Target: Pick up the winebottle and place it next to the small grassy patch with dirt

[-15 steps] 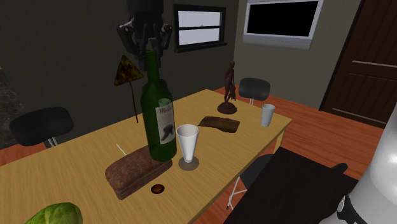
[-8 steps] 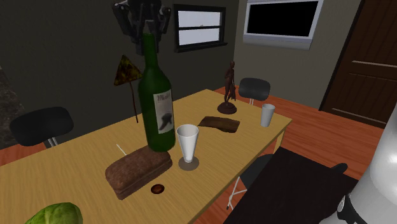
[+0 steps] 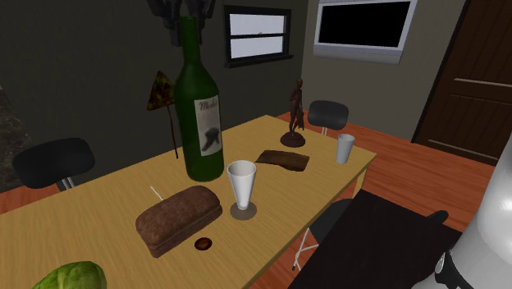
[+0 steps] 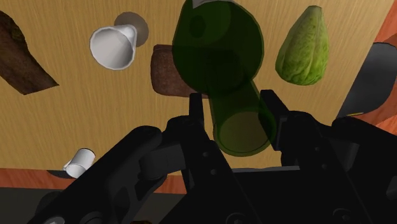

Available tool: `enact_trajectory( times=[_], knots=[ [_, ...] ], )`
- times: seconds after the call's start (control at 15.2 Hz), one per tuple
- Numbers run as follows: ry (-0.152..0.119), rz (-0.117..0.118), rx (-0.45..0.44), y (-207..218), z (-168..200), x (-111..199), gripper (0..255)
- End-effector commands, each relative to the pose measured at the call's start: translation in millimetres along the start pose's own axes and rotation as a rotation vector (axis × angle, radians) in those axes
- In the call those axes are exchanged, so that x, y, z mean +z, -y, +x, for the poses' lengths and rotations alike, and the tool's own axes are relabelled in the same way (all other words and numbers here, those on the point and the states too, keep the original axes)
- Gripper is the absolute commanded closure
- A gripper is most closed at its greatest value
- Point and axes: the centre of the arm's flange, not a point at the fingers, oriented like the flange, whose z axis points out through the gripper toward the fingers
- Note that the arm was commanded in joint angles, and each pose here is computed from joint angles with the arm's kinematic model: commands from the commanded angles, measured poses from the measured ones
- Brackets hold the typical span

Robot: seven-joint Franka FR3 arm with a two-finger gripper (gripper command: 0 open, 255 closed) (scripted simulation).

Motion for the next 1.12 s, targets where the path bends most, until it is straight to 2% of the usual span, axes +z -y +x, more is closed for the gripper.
enact_trajectory(
  times=[0.0, 0.13, 1.06],
  knots=[
    [0.0, 0.0, 0.0, -1, 0, -10, 255],
    [0.0, 0.0, 0.0, -1, 1, -20, 255],
    [0.0, 0.0, 0.0, -185, -12, -23, 255]
  ],
)
